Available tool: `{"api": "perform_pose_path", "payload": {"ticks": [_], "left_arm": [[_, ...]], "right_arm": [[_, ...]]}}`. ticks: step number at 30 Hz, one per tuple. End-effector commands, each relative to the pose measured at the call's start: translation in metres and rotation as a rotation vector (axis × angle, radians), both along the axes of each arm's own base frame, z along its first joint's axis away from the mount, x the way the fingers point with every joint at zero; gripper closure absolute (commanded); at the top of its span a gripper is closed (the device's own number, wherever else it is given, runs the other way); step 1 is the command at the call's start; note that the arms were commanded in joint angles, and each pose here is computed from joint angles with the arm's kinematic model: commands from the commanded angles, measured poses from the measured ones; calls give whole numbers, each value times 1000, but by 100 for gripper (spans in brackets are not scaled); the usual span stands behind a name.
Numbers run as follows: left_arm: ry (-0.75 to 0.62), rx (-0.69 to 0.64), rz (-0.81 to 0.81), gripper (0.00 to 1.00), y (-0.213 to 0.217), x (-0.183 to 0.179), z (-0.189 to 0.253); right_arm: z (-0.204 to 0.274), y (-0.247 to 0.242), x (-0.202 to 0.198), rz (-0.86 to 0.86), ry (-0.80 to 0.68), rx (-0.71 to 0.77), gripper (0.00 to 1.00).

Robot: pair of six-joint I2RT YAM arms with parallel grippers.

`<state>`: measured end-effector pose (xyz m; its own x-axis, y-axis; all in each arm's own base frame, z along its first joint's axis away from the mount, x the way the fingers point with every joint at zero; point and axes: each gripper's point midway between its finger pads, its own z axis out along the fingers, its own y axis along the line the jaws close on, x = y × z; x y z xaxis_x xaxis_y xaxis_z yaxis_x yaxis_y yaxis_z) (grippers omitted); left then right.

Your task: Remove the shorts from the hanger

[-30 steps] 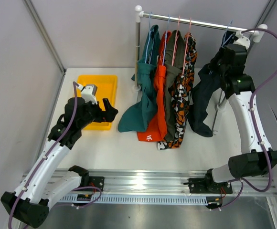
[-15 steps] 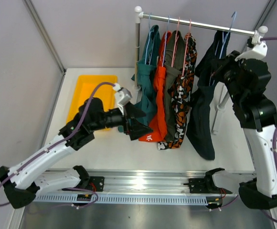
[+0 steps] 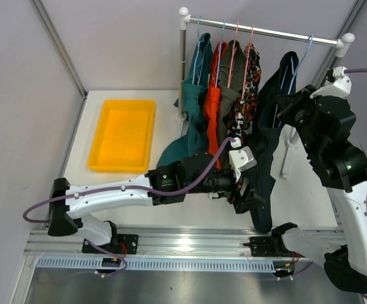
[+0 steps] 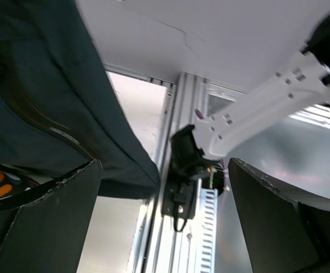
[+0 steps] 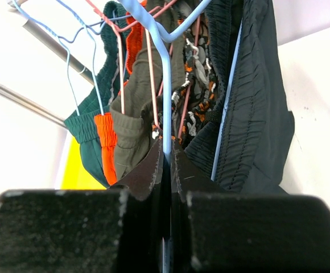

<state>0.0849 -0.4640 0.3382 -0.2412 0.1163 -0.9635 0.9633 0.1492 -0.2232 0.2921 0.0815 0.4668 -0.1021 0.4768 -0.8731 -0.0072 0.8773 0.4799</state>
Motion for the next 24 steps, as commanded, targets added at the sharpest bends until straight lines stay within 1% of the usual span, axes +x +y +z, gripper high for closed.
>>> {"api": "perform_pose_path", "payload": {"ticks": [1, 7, 8, 9, 10, 13, 16, 18, 19, 20, 21, 22, 23, 24], "left_arm": [[-67, -119, 116, 1, -7, 24, 48], [-94, -87, 263, 1, -20, 54, 46], [-98, -68, 277, 1, -25, 58, 38], [-99, -75, 295, 1, -27, 62, 42], [-97, -62, 311, 1, -29, 65, 37], [-80, -44, 328, 1, -40, 70, 25], [-71, -47, 337, 1, -45, 72, 22], [-65, -49, 334, 5, -47, 72, 21], [-62, -40, 331, 11, -49, 72, 16], [-59, -36, 330, 34, -50, 72, 14], [-56, -31, 335, 45, -51, 73, 11], [-53, -28, 338, 54, -50, 72, 10], [-49, -25, 343, 74, -50, 73, 8], [-49, -21, 354, 86, -48, 74, 6]], "right_arm": [[30, -12, -15, -38, -97, 61, 100], [28, -13, -21, -32, -96, 65, 100], [28, -12, -22, -27, -98, 69, 100], [28, -12, -22, -26, -97, 71, 100], [28, -13, -23, -27, -99, 73, 100], [28, -13, -24, -29, -97, 77, 100], [27, -13, -23, -29, -96, 78, 100], [28, -13, -23, -29, -97, 78, 100], [28, -13, -23, -30, -99, 76, 100], [28, -13, -23, -32, -99, 76, 100], [29, -14, -23, -32, -102, 76, 100], [29, -14, -23, -33, -103, 75, 100], [28, -14, -23, -36, -101, 69, 100], [29, -16, -23, -42, -102, 69, 100]]}}
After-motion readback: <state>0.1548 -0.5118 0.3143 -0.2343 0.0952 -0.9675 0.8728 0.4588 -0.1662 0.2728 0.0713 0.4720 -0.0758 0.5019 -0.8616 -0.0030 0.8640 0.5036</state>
